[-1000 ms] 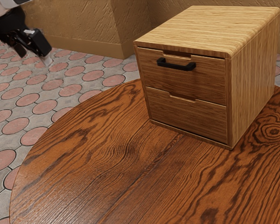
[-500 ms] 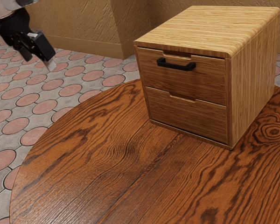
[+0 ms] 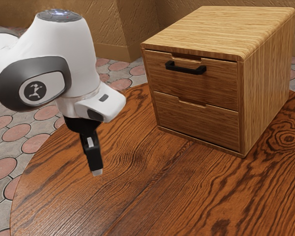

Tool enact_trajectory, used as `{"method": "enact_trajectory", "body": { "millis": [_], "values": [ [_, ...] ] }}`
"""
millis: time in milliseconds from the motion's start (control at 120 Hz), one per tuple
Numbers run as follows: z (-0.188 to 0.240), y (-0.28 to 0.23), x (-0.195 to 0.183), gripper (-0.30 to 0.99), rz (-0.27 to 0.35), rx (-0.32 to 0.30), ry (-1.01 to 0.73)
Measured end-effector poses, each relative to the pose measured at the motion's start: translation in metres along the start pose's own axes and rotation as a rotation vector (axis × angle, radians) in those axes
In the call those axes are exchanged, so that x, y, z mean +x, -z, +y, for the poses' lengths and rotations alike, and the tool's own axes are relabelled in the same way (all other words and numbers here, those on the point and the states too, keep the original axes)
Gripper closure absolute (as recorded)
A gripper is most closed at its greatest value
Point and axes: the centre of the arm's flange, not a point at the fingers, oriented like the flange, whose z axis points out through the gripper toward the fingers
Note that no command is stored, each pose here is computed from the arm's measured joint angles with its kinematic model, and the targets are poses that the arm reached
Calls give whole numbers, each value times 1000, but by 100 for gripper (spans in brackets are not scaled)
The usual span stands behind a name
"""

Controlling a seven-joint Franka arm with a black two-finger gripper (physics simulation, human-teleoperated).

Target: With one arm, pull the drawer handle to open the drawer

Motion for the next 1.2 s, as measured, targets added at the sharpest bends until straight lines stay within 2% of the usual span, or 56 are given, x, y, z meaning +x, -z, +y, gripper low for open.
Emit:
{"method": "enact_trajectory", "body": {
  "millis": [33,83,217,467,567,750,1033,1200],
  "values": [
    [-3,-7,-3,0,5,-2,-26],
    [-6,-2,-8,0,43,20,-73],
    [-19,22,-8,0,214,128,-261],
    [-39,46,19,0,423,297,-552],
    [-45,62,50,0,458,372,-631],
    [-52,68,76,0,492,425,-736],
    [-52,65,105,0,518,460,-854],
    [-53,56,115,0,523,458,-896]
  ]
}}
